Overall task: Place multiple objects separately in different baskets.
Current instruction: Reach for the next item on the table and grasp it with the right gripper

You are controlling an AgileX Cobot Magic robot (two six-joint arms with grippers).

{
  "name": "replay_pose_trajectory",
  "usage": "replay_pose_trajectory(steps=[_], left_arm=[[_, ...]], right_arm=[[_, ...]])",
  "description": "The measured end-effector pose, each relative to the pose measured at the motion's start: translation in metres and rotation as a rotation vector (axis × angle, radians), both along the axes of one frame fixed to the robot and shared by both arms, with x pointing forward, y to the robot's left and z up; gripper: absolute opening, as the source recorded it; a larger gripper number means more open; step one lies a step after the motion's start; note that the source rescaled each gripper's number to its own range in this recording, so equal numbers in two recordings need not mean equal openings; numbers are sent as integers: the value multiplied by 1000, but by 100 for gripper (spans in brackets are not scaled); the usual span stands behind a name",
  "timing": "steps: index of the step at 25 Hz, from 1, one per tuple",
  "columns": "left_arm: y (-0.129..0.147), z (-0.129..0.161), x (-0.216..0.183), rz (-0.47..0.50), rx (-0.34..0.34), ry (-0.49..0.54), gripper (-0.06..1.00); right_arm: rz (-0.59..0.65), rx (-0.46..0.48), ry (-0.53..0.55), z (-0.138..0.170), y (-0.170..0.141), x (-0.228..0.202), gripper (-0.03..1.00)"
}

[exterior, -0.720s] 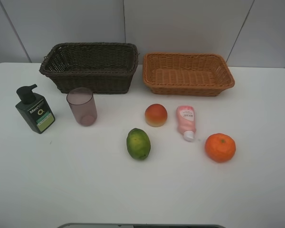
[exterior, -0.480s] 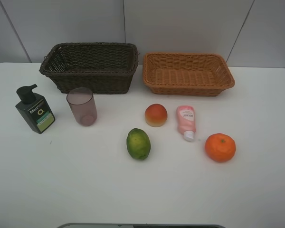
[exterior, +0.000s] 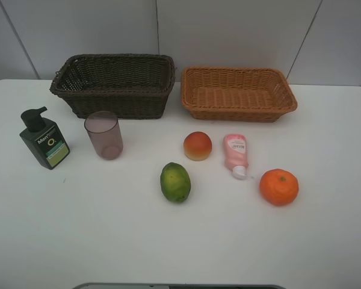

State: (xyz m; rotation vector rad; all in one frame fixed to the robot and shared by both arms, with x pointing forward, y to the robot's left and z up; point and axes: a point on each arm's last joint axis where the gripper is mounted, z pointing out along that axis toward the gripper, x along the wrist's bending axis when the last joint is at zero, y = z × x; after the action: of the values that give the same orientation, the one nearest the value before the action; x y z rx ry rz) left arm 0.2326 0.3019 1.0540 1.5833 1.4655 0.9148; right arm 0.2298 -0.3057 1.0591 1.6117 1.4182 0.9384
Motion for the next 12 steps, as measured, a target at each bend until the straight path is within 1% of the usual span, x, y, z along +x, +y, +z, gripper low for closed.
replay_pose_trajectory(steps=[12], left_arm=[[0, 0, 0, 0, 0, 0, 91]], right_arm=[[0, 0, 0, 0, 0, 0, 78]])
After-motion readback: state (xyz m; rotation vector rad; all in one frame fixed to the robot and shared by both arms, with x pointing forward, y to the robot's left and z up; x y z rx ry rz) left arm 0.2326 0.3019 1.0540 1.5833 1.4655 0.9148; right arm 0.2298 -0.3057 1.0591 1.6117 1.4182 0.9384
